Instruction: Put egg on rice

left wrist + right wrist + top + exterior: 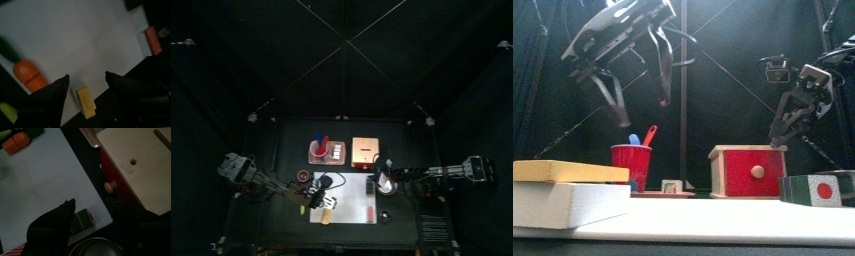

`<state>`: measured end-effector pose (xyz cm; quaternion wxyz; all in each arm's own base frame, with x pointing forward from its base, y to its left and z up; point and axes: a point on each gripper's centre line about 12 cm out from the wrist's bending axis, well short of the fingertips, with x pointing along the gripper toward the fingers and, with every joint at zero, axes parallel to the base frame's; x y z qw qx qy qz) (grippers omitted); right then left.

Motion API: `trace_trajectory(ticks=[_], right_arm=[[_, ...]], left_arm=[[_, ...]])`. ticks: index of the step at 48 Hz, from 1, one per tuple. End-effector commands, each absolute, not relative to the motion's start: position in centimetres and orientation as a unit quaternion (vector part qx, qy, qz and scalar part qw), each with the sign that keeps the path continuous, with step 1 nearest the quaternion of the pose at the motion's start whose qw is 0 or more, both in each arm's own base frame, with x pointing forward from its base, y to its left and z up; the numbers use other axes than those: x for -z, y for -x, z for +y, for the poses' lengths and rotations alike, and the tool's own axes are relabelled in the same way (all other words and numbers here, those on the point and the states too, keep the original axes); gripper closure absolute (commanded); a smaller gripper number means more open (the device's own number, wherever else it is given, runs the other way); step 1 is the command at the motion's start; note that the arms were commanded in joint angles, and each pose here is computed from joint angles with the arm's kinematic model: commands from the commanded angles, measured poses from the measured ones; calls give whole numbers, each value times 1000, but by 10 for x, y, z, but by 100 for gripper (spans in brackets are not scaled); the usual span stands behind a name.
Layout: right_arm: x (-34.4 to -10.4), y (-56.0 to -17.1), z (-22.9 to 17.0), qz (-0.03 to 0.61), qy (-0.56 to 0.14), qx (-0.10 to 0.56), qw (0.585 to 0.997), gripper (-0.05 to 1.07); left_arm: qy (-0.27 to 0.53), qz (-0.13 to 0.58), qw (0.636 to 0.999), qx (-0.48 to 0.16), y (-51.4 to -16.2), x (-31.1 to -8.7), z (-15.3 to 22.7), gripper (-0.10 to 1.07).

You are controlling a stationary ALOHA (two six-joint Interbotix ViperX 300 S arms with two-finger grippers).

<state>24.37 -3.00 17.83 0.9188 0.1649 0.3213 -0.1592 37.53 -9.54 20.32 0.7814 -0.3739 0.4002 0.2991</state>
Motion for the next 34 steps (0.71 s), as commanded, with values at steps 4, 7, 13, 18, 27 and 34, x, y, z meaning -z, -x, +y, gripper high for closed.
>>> trace_trajectory(ticks=[4, 7, 13, 18, 27, 34], right_arm=[[-195, -243, -30, 291, -172, 154, 928, 15], [-199, -242, -29, 283, -173, 150, 931, 15], [-208, -240, -28, 265, -180, 147, 936, 15], [-213, -238, -28, 255, -182, 145, 938, 15], [-223, -236, -27, 238, -196, 142, 941, 15], [-222, -234, -27, 238, -203, 144, 939, 15]], left_arm=[[315, 316, 867, -220, -356, -248, -76, 5], [283, 296, 891, -195, -345, -253, -70, 5], [208, 258, 934, -136, -323, -259, -62, 5], [145, 247, 953, -101, -306, -250, -56, 5], [86, 204, 971, -93, -274, -255, -27, 5], [69, 169, 978, -103, -253, -264, -9, 5]])
